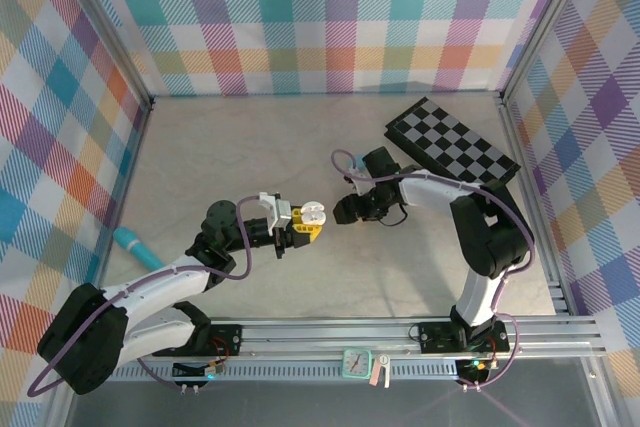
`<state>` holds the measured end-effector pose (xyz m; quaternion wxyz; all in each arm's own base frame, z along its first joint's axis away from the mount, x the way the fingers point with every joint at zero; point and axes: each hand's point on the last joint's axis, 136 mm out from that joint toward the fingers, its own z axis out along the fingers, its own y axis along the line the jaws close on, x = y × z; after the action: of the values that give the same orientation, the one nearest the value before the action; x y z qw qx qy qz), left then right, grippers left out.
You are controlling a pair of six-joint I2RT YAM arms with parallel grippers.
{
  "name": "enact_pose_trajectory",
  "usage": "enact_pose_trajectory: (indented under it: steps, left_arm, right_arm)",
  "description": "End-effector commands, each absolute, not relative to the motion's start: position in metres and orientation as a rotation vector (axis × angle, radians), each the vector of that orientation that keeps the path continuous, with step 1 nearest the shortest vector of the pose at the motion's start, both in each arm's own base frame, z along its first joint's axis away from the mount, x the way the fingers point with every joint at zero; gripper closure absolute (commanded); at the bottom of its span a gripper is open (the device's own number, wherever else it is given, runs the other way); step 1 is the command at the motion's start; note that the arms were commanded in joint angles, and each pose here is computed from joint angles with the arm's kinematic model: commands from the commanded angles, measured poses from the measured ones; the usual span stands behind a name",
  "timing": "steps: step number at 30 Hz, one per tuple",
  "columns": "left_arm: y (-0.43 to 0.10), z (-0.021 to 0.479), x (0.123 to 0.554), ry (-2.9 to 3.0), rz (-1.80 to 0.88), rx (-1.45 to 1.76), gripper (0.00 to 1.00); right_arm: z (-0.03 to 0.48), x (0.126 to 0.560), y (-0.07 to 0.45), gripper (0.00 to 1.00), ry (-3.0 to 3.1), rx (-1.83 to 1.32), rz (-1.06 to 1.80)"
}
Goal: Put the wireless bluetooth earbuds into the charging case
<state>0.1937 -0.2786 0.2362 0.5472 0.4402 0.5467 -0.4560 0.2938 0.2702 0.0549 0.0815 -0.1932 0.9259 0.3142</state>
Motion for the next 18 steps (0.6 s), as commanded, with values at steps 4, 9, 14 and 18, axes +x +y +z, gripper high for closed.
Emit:
enact_pose_trajectory:
  steps: [4, 9, 14, 18]
  left_arm:
    - [-0.275, 0.255, 0.19, 1.217, -1.081, 1.043, 0.91]
    - [-0.274, 0.253, 0.189, 1.233, -1.067, 1.048, 0.91]
    - [-0.275, 0.252, 0.19, 1.233, -1.07, 1.054, 0.91]
    - [-0.277, 0.252, 0.191, 1.232, -1.077, 1.053, 0.91]
  right_arm:
    - [0.058, 0.325, 0.295, 0.34, 2.709, -0.665, 0.964]
    - [0.046, 0.335, 0.299, 0.34, 2.734, -0.739, 0.929]
    - [0.038, 0.324, 0.295, 0.34, 2.761, -0.836, 0.93]
    - [0.036, 0.308, 0.288, 0.35, 2.788, -0.859, 0.941]
